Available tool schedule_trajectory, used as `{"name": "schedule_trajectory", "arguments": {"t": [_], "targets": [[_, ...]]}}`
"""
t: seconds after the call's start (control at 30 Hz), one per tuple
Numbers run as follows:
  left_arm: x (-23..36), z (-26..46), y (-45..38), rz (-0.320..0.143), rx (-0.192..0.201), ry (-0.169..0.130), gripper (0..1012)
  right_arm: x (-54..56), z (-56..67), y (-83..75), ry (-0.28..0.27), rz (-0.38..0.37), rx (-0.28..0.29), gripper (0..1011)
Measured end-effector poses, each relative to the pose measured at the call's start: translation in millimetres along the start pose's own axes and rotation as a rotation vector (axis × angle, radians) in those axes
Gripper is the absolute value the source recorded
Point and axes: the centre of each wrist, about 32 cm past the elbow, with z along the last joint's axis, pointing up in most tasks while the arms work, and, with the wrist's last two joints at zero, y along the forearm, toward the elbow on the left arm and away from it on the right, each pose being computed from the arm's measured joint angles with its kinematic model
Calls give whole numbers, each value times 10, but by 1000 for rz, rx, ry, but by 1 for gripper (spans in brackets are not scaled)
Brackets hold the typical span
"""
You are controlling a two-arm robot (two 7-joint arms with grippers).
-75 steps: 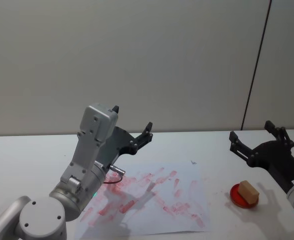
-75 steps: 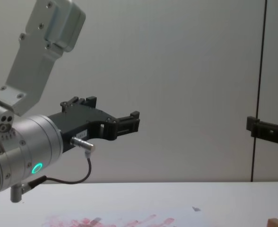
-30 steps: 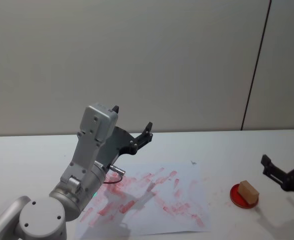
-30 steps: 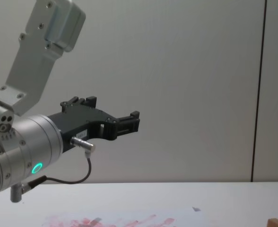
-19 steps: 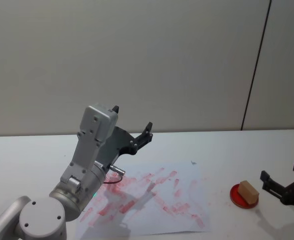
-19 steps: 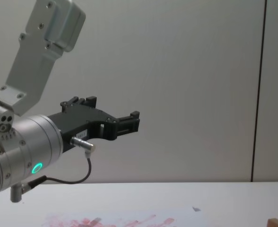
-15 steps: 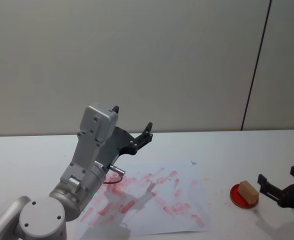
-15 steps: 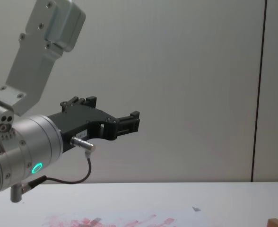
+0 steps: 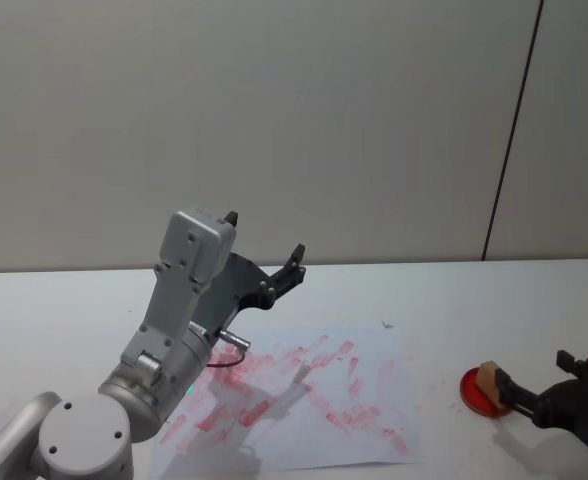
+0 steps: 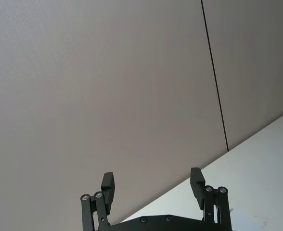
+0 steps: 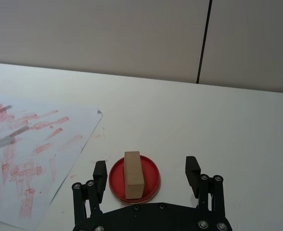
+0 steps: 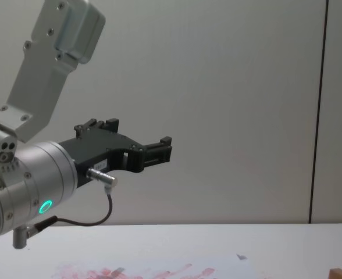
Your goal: Use the one hand to pick up the stamp and affix it onto the A4 paper.
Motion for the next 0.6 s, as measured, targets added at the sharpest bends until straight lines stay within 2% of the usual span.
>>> {"name": "schedule_trajectory", "arguments": {"t": [0.6], "targets": [[0,0,0,0,0,0,1001,-60,-106,303,-19,26,-55,999]]}}
